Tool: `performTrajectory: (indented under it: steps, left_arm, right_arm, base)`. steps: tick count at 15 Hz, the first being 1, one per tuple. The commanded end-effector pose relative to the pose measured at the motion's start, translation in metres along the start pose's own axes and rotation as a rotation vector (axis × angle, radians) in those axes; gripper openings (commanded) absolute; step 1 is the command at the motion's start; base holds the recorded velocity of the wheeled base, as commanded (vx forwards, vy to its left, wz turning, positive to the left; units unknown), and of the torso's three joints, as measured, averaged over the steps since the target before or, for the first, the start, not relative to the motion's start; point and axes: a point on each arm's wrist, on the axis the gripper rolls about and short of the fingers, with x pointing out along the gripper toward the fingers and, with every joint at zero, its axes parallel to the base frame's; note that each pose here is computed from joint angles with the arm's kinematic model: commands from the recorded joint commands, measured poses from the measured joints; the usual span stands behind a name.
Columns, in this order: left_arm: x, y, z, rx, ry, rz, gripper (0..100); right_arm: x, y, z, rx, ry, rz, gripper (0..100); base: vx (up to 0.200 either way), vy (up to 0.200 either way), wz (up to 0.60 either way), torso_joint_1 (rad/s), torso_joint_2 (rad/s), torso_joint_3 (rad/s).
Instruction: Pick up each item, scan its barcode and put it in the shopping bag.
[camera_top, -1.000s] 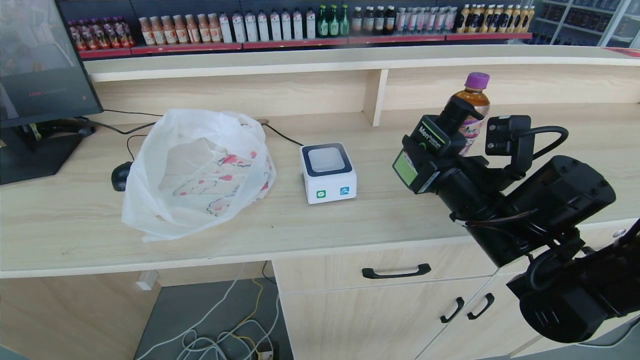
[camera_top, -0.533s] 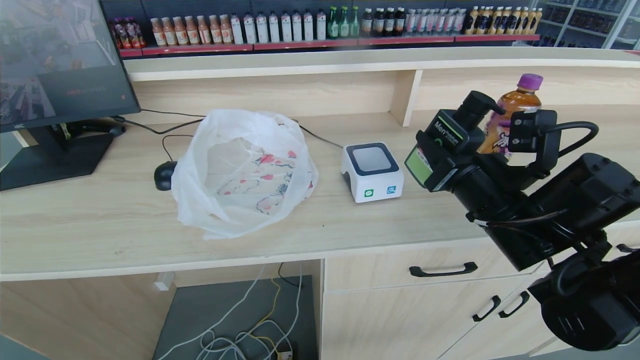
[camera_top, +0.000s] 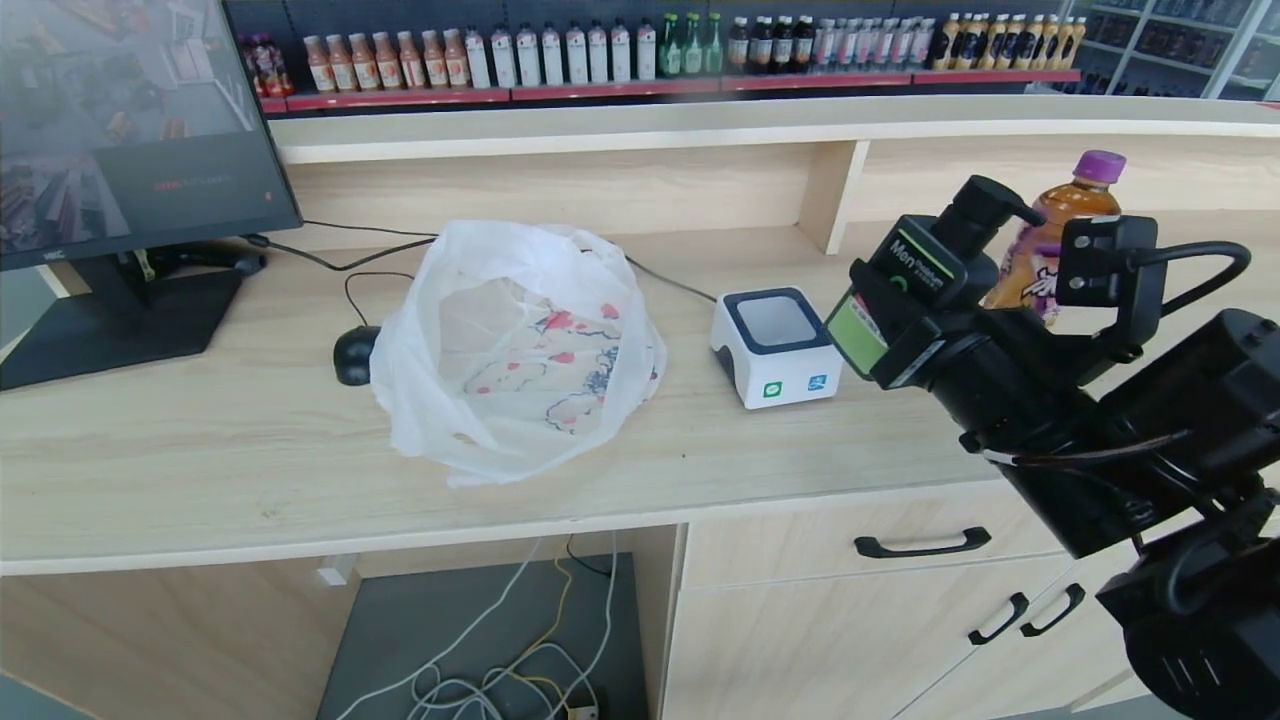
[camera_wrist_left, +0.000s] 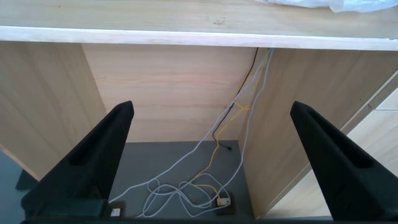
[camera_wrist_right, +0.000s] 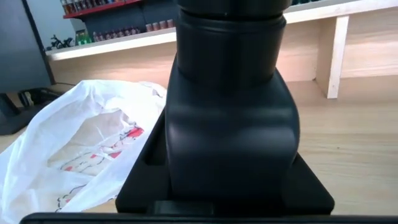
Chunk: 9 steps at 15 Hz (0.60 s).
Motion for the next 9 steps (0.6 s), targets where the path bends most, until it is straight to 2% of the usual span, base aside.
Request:
performTrajectory:
  steps: [1, 4, 9]
  left_arm:
    - [0.000, 0.000, 0.000, 0.000, 0.001, 0.000, 100]
    - [0.000, 0.000, 0.000, 0.000, 0.001, 0.000, 100]
    - [0.000, 0.000, 0.000, 0.000, 0.000, 0.000, 100]
  right_arm:
    - [-0.008, 0.000, 0.003, 0.003, 0.005, 0.002, 0]
    - [-0.003, 0.001, -0.013, 0.000, 0.049, 0.001, 0]
    - [0.013, -0.003, -0.032, 0.030, 0.067, -0.017, 0]
  base:
    - [0.000, 0.000, 0.00, 0.000, 0.00, 0.000]
    - [0.000, 0.000, 0.00, 0.000, 0.00, 0.000]
    - [0.000, 0.000, 0.00, 0.000, 0.00, 0.000]
